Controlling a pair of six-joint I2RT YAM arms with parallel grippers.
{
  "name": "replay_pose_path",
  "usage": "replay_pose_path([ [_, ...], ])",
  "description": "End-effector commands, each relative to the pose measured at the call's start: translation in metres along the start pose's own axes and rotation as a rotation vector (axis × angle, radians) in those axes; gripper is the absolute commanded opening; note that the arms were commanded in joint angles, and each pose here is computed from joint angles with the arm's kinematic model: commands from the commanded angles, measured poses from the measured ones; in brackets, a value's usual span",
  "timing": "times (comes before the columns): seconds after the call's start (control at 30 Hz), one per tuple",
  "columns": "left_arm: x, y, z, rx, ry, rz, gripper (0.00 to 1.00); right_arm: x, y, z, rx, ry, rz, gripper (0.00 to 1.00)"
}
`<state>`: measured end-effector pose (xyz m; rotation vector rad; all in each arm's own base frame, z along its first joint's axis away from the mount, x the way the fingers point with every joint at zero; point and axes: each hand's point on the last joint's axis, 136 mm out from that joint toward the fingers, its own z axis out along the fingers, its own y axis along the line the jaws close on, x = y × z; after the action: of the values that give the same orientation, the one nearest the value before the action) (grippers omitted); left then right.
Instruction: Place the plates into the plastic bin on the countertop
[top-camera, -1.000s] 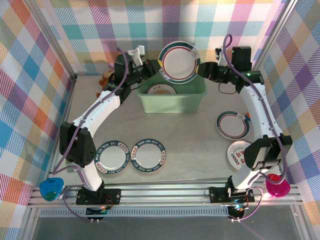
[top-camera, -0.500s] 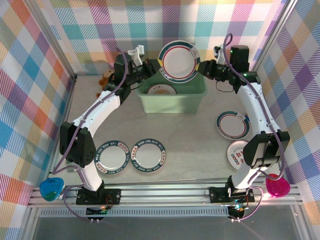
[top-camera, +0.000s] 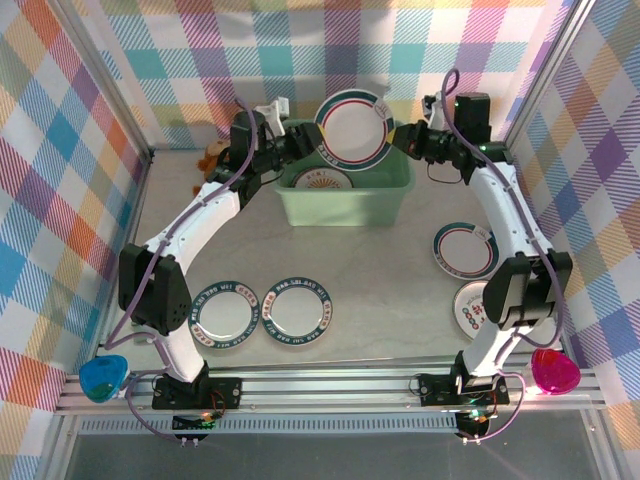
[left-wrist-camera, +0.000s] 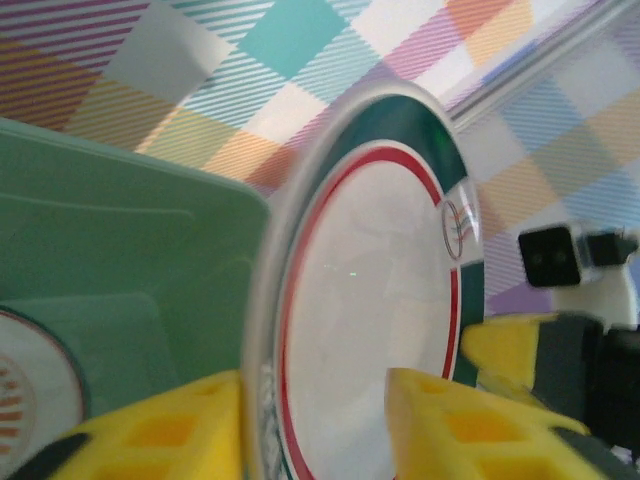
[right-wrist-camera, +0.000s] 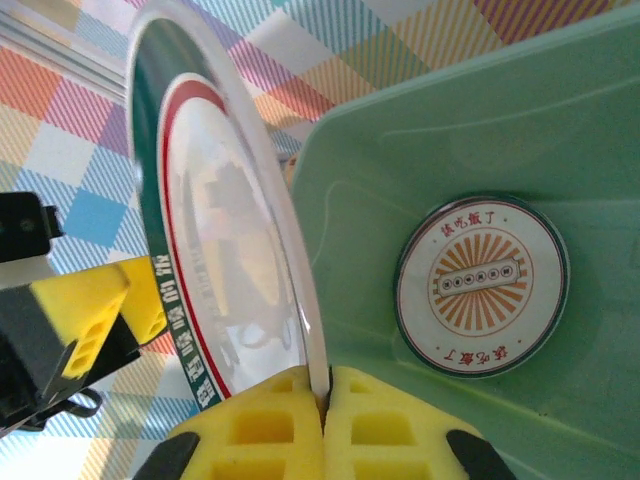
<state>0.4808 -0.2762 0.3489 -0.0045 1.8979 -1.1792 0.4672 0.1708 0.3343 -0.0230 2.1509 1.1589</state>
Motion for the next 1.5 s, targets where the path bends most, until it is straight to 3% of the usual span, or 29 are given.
replay_pose_path([
  [0.0,-0.02,-0.016,-0.025,-0.047,-0.033,0.086,0.55,-0.016,0.012,0.005,-0.037,-0.032,-0.018,0.0],
  [0.27,-0.037,0.017,-0.051,-0.237,-0.073,0.142,0.72,-0.017,-0.014,0.047,0.032,0.051,0.001,0.0],
  [0.57,-0.048,0.066,-0.085,-0.403,-0.086,0.168,0.73,0.005,-0.035,0.098,0.075,0.166,0.0,0.0],
  [0.73,-0.033,0.097,-0.096,-0.477,-0.037,0.135,0.73,0.023,-0.053,0.115,0.096,0.222,0.035,0.0],
  [1.2,-0.001,0.143,-0.115,-0.559,0.087,0.107,0.73,0.059,-0.087,0.157,0.13,0.32,0.119,0.0],
  [1.47,0.007,0.149,-0.12,-0.561,0.109,0.093,0.73,0.071,-0.106,0.174,0.157,0.352,0.157,0.0],
])
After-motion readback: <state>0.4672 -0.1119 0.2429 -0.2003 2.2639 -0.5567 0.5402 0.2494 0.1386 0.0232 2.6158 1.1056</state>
